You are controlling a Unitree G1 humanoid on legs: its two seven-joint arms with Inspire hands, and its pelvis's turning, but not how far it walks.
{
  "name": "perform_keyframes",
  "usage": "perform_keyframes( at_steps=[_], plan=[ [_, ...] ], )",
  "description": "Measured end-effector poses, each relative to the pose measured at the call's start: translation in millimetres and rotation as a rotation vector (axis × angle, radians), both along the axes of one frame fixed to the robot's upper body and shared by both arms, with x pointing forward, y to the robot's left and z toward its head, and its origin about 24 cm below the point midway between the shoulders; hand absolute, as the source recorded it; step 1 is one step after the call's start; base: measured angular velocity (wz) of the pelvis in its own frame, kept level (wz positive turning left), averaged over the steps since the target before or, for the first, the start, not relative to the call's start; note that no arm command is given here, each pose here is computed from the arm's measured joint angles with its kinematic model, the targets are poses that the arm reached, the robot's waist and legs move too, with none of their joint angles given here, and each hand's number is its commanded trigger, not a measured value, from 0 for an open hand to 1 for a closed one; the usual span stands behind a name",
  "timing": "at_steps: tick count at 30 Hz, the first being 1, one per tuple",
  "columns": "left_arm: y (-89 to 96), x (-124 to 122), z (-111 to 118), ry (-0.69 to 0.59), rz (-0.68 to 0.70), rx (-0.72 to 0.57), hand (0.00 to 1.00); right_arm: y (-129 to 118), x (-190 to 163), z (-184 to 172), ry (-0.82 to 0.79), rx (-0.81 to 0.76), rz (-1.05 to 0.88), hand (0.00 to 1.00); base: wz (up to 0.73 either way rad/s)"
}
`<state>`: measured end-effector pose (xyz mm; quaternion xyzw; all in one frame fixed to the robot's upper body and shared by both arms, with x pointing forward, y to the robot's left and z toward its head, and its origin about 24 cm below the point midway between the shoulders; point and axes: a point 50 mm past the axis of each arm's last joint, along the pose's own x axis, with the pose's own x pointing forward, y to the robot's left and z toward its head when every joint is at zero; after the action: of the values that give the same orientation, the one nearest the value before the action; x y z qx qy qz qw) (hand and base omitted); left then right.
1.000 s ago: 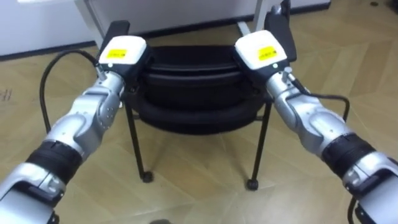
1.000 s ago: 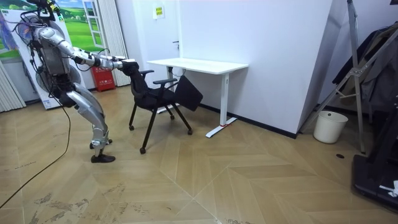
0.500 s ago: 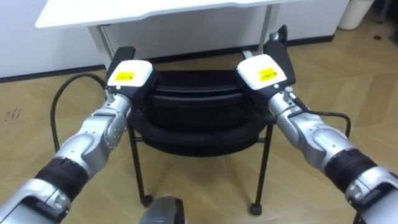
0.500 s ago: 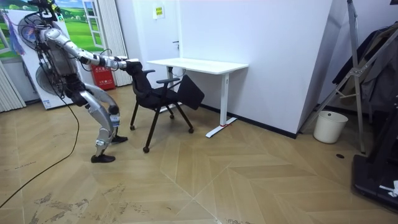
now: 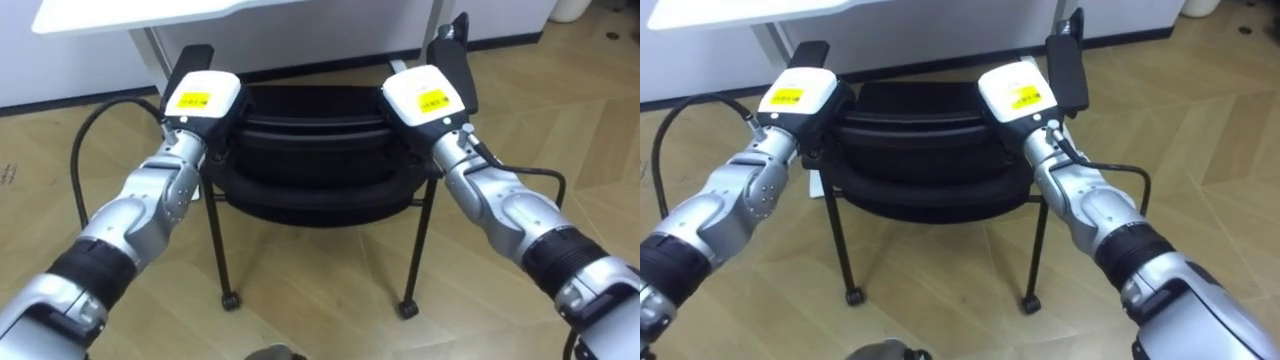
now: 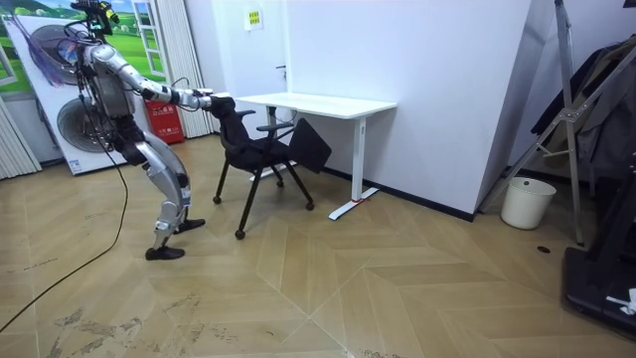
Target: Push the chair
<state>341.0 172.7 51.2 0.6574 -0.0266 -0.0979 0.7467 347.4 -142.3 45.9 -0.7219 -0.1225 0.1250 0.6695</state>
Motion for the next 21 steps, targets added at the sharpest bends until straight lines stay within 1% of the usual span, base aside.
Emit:
perform_keyframes(
  at_steps=[13,15,18,21],
  plan=[
    [1.2,-1.0,0.5,-0.008,-0.01,-0.014,1.0,-1.6,-0.2,-0.8,-0.006,0.001,-0.008,1.0,-0.12],
    [3.2,-1.0,-0.2,-0.003,-0.003,-0.009,1.0,1.4,-1.0,-1.9,-0.005,0.004,-0.001,1.0,0.35],
    [6.2,-0.8,-0.4,0.005,-0.003,0.006,1.0,4.8,-2.0,-4.4,0.004,0.01,-0.001,1.0,0.72],
    [2.8,-0.1,-0.2,0.004,-0.012,-0.001,1.0,4.4,-1.6,-3.4,0.003,0.015,-0.001,1.0,0.1]
  ],
)
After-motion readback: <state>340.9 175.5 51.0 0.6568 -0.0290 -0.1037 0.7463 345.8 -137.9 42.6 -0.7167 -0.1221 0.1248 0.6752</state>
